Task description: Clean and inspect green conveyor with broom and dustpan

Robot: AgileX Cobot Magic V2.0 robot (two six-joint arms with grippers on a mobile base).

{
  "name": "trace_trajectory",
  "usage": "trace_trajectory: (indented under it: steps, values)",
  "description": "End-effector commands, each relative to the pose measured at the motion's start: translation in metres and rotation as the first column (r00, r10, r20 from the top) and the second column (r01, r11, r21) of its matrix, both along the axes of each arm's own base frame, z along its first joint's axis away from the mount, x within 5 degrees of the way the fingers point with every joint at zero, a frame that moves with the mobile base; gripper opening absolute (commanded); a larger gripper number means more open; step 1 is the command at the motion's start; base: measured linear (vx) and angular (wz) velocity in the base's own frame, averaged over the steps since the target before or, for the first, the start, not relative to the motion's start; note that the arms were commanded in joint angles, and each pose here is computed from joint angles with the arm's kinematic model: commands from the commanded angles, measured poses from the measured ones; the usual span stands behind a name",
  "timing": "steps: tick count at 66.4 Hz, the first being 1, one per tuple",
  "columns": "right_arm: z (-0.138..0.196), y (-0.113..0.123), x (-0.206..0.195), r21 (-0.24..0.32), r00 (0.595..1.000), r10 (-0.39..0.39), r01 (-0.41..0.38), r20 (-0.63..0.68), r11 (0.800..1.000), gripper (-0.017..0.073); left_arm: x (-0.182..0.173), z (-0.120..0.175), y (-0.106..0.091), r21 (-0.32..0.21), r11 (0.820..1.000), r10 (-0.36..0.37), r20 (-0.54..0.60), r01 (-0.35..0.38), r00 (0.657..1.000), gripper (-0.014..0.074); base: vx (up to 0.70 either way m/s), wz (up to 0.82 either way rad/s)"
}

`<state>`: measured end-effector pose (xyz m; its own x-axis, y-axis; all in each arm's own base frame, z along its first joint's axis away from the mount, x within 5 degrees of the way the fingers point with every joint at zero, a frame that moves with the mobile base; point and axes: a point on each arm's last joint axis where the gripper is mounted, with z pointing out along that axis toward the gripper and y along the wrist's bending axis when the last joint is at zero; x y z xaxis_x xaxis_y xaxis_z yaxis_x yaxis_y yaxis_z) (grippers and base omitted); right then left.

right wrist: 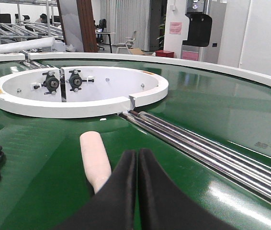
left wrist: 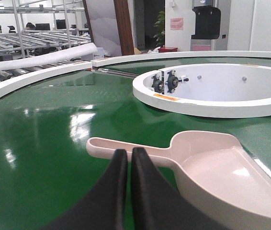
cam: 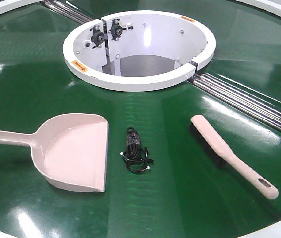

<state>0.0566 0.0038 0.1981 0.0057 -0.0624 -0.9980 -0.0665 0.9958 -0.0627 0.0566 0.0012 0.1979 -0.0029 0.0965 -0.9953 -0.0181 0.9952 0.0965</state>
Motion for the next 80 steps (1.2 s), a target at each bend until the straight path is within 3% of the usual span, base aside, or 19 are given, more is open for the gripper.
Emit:
trace_trajectory:
  steps: [1, 66, 73, 80]
  values:
    - [0.006, 0.0, -0.001, 0.004, 0.997, -0.007, 0.007, 0.076, 1.0, -0.0008, -0.001, 0.004, 0.0, -0.011, 1.0, -0.002, 0.078, 0.003, 0.997, -0.0006, 0.0, 0.0]
    - [0.006, 0.0, -0.001, 0.004, 0.997, -0.007, 0.007, 0.076, 1.0, -0.0008, -0.001, 0.004, 0.0, -0.011, 1.0, -0.002, 0.078, 0.003, 0.997, -0.0006, 0.0, 0.0]
    - [0.006, 0.0, -0.001, 0.004, 0.997, -0.007, 0.007, 0.076, 1.0, -0.0008, -0.002, 0.011, -0.001, -0.012, 1.0, -0.007, 0.149, 0.008, 0.989, -0.0006, 0.0, 0.0]
    - [0.006, 0.0, -0.001, 0.004, 0.997, -0.007, 0.007, 0.076, 1.0, -0.0008, -0.005, 0.031, 0.0, -0.07, 0.997, -0.003, 0.245, 0.02, 0.97, -0.0006, 0.0, 0.0]
